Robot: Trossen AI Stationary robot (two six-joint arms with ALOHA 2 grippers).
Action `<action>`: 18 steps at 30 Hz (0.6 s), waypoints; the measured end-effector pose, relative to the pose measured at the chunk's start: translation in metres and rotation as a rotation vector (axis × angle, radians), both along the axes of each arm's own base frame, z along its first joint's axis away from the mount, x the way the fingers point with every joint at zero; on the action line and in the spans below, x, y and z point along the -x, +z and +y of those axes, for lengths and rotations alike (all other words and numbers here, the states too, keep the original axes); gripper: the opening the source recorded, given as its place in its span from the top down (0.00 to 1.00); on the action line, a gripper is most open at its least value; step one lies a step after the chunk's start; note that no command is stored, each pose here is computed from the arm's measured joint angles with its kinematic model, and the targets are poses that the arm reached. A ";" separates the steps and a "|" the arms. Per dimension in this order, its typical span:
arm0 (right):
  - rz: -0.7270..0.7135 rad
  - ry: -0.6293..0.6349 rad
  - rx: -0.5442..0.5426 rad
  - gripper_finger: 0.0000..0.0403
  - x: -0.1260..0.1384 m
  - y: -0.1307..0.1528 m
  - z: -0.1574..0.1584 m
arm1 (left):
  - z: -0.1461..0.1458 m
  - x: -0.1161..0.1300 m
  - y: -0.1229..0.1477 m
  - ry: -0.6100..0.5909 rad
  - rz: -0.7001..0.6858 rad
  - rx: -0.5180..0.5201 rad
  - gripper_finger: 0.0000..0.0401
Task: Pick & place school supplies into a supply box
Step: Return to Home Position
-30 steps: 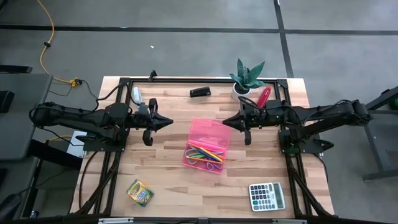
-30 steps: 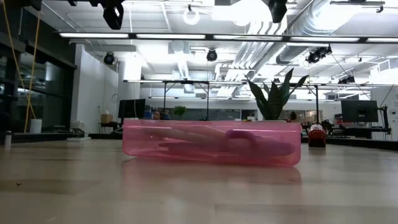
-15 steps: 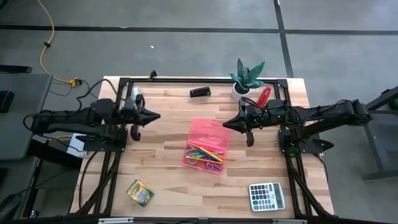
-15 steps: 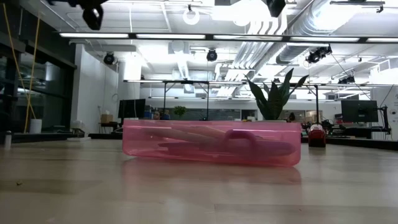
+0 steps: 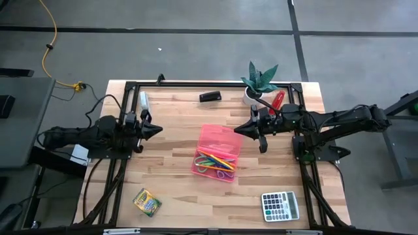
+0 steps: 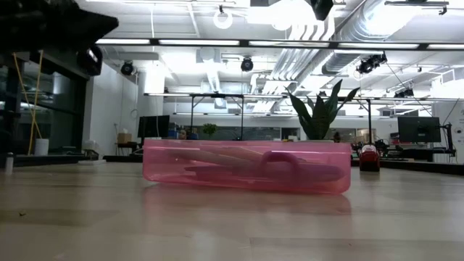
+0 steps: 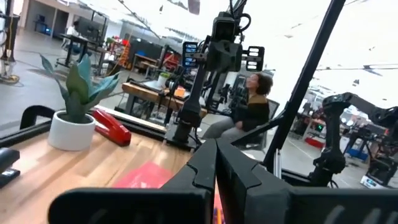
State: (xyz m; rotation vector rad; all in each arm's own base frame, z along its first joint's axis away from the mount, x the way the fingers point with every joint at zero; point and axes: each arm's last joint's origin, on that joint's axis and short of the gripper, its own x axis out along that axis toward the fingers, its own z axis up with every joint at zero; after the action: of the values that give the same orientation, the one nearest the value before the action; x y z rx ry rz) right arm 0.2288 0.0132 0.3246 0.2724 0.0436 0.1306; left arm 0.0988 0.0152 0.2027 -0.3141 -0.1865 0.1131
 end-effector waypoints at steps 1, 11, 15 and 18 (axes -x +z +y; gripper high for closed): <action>0.000 -0.001 0.000 1.00 0.000 0.000 0.000 | 0.000 0.001 -0.003 -0.001 -0.005 0.003 1.00; -0.007 -0.006 -0.068 1.00 0.000 0.002 0.000 | -0.001 0.003 -0.032 -0.019 0.120 0.017 1.00; -0.014 -0.006 -0.068 1.00 0.000 0.002 0.000 | 0.000 0.002 -0.035 0.013 0.156 -0.016 1.00; -0.012 0.001 -0.063 1.00 0.001 0.002 0.000 | 0.000 0.002 -0.036 0.019 0.165 -0.011 1.00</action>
State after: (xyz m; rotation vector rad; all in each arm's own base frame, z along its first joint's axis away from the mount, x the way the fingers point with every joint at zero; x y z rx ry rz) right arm 0.2281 0.0132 0.3269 0.3346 0.0273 0.1349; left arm 0.0968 0.0154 0.1672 -0.2903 -0.0271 0.1558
